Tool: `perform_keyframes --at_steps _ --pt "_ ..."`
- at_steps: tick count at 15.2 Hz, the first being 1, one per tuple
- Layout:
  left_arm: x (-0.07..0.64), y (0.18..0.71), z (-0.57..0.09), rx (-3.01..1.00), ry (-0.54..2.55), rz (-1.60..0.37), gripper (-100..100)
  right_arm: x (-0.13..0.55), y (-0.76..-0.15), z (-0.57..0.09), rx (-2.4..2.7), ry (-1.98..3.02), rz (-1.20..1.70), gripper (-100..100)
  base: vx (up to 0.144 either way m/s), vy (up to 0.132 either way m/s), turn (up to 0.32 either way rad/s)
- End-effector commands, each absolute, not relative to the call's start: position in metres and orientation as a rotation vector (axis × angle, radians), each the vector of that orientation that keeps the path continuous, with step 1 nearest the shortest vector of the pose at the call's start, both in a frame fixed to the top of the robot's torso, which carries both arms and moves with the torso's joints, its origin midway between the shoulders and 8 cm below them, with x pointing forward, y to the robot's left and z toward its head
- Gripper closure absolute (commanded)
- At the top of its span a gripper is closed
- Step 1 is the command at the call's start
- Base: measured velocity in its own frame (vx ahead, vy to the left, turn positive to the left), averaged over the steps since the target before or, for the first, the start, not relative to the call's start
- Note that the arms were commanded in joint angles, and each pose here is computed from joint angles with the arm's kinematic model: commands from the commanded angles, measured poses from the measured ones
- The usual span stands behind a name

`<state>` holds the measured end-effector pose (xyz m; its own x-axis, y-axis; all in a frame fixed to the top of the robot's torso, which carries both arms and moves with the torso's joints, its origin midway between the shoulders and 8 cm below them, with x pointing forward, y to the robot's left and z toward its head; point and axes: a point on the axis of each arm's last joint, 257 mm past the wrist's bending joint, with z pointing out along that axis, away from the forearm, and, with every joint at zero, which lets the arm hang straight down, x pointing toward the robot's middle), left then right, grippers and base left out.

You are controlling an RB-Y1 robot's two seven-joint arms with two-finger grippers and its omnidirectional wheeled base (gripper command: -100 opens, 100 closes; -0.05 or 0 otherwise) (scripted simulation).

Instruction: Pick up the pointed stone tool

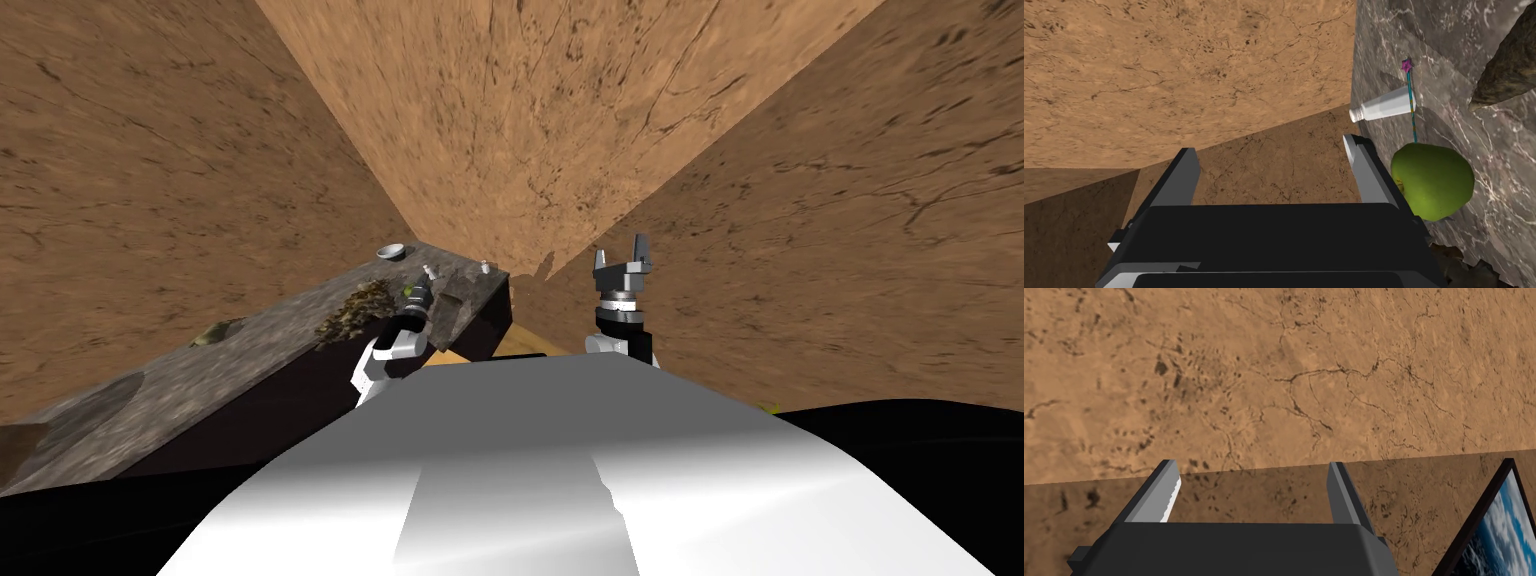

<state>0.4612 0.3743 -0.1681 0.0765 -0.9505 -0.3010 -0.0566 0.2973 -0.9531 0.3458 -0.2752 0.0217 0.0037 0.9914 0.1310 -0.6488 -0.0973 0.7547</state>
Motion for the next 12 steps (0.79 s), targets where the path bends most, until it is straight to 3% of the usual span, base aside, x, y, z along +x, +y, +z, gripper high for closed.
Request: perform_keyframes --at_steps 1,12 --pt "0.466 0.389 -0.179 -1.088 1.341 -0.864 -100 0.346 -0.275 0.022 0.777 0.581 1.514 0 -0.007 0.014 -0.142" --pt "0.47 0.429 -0.221 -1.244 1.464 -0.729 -100 0.346 -0.275 0.022 0.777 0.581 1.514 0 -0.004 0.014 -0.083"
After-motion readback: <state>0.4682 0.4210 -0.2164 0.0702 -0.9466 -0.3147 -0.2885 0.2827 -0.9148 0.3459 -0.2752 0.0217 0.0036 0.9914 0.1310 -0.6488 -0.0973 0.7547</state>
